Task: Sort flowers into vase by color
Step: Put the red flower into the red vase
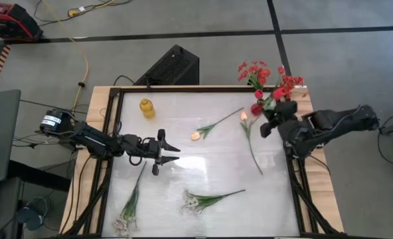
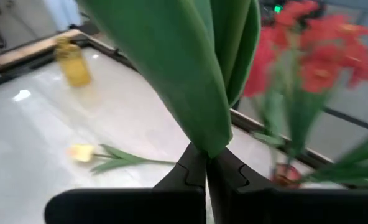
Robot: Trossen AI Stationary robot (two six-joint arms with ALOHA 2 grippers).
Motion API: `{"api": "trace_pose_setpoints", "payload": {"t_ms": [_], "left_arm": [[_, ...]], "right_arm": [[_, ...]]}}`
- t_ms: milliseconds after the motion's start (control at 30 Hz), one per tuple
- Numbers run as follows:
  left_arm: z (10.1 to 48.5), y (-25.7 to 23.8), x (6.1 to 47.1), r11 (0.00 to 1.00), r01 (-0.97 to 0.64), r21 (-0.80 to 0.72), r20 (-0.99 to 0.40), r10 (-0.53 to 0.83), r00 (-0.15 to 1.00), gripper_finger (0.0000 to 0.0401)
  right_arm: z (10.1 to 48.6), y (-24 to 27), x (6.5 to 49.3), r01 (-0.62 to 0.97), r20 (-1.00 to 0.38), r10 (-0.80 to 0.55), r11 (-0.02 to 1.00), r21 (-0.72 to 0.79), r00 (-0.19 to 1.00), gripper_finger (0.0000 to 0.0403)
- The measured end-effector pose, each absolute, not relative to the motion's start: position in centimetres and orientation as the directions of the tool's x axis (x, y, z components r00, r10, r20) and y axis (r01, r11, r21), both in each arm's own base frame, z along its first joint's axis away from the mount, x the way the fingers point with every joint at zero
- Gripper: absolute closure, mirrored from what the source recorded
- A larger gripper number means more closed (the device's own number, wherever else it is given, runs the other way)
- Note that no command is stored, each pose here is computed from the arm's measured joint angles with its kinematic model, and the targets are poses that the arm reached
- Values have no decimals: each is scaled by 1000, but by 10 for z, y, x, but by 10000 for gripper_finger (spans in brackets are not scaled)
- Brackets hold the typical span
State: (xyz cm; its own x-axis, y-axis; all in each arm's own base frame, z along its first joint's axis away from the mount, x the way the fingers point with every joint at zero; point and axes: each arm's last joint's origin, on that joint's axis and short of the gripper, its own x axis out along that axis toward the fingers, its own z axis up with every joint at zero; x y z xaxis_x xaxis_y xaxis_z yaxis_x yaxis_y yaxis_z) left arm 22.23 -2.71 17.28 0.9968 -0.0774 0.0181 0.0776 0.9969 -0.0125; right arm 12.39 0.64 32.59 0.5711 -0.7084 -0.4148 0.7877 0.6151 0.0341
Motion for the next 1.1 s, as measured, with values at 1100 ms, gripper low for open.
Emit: {"api": "trace_pose_setpoints", "payload": {"t_ms": [1100], "left_arm": [[173, -27, 222, 997, 78, -4, 24, -78, 997, 273]], "right_arm": [[340, -82, 120, 934, -413, -854, 358, -23, 317, 379]]}}
